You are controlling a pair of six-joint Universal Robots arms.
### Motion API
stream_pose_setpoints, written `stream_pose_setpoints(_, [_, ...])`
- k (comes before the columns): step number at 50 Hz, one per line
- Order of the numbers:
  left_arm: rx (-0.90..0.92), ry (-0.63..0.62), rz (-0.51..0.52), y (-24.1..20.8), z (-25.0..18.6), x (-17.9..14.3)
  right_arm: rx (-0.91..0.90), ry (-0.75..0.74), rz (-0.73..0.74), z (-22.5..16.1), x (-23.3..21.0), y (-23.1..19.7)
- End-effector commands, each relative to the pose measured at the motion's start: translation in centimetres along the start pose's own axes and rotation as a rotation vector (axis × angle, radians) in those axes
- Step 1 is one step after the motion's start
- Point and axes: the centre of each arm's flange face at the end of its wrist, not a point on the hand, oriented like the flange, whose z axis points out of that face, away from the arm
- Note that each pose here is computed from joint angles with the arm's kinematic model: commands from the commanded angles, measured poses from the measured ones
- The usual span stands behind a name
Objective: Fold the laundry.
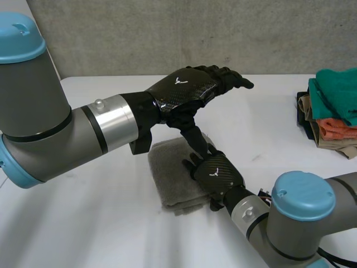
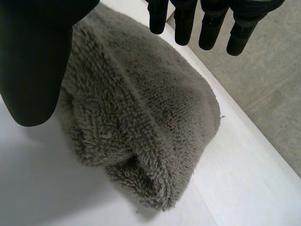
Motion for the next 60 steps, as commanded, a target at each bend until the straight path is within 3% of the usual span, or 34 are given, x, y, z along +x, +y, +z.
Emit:
stream_pose_setpoints(1, [-0.01,-0.027,-0.009,0.4,0.1,-0.1,-0.001,0.006,-0.003,1.8,0.0,0.9])
stream_pose_setpoints(23, [-0.024,-0.032,-0.026,1.1,0.1,-0.3,0.081,0.045,-0.015,5.6,1.5,-0.3])
stream_pose_setpoints(34, [0.002,-0.038,-0.004,0.1,0.1,-0.5,0.233,0.145,-0.039,7.7,5.2,-4.9])
stream_pose_setpoints(38, [0.03,-0.038,0.014,-0.9,0.0,-0.4,0.304,0.241,-0.058,8.1,8.8,-7.4])
stream_pose_setpoints(48, [0.125,-0.049,0.082,-4.2,-0.8,-0.2,0.436,0.687,-0.147,4.6,25.1,-10.5])
stream_pose_setpoints(55, [0.13,-0.04,0.049,-4.2,-0.8,0.0,0.356,0.888,-0.204,0.4,36.0,-4.2])
stream_pose_setpoints(60, [0.111,-0.034,0.031,-3.4,-0.7,0.3,0.254,0.828,-0.141,-0.1,38.8,3.8])
